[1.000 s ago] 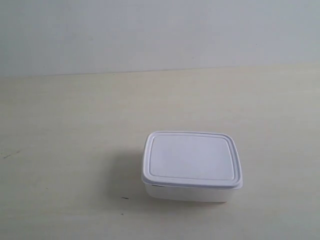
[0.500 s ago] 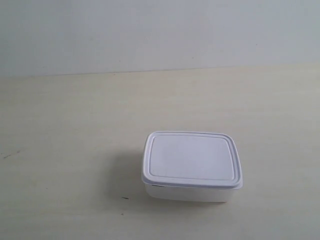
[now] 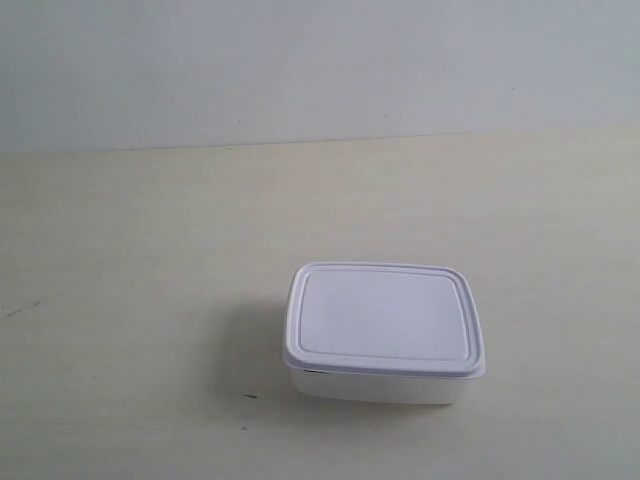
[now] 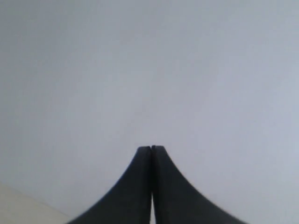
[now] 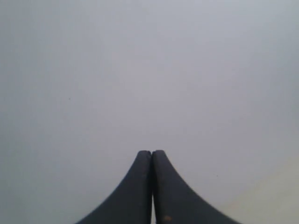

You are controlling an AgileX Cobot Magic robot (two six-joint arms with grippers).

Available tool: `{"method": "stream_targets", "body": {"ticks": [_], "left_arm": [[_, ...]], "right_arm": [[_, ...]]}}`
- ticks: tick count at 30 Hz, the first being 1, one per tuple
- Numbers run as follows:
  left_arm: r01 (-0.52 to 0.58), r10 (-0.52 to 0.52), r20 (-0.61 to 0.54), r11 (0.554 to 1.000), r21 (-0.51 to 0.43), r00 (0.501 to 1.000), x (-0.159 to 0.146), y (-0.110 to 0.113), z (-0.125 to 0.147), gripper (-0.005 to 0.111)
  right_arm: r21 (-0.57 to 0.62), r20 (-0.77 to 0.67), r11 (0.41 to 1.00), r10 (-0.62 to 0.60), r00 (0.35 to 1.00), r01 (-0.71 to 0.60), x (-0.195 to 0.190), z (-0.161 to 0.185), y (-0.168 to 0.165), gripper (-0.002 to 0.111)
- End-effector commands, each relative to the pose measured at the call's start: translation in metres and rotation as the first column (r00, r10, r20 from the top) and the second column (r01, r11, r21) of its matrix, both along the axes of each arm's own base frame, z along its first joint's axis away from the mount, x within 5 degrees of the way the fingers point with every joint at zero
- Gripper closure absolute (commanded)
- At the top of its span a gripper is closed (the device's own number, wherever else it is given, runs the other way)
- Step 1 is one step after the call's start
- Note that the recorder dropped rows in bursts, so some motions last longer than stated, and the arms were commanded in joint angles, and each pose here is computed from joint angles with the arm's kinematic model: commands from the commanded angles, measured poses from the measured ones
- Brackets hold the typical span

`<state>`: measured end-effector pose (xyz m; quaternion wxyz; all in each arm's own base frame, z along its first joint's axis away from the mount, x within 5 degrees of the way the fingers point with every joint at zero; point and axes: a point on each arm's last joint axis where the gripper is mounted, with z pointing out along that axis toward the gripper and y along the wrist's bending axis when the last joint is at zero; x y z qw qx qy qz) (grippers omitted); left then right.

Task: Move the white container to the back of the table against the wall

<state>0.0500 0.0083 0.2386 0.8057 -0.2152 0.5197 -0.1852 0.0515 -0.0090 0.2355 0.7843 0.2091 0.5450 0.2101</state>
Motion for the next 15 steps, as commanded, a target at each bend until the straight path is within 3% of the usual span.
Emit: {"method": "stream_targets", "body": {"ticks": [1,8,11,15], "left_arm": [[0.035,-0.031,0.060,0.997,-0.063,0.998,-0.002,-0.001,0.004,0.107],[0.047,-0.039,0.134,0.997,-0.062,0.990,-0.005,-0.001,0.010,0.107],[0.092,-0.075,0.157,0.990,-0.103,0.985,-0.005,-0.003,0.011,0.107],[0.182,-0.183,0.100,0.983,0.018,0.978,0.000,-0.014,0.010,0.107]], "right_arm": [[0.060,0.037,0.998,-0.009,0.999,0.007,-0.001,0.001,-0.003,0.108],[0.108,0.053,0.994,0.004,0.999,-0.010,-0.002,0.002,-0.003,0.108],[0.059,0.037,0.998,0.023,0.999,-0.025,-0.001,0.001,0.000,0.108],[-0.043,-0.019,0.996,0.076,0.997,-0.077,0.001,-0.003,0.008,0.108]]}}
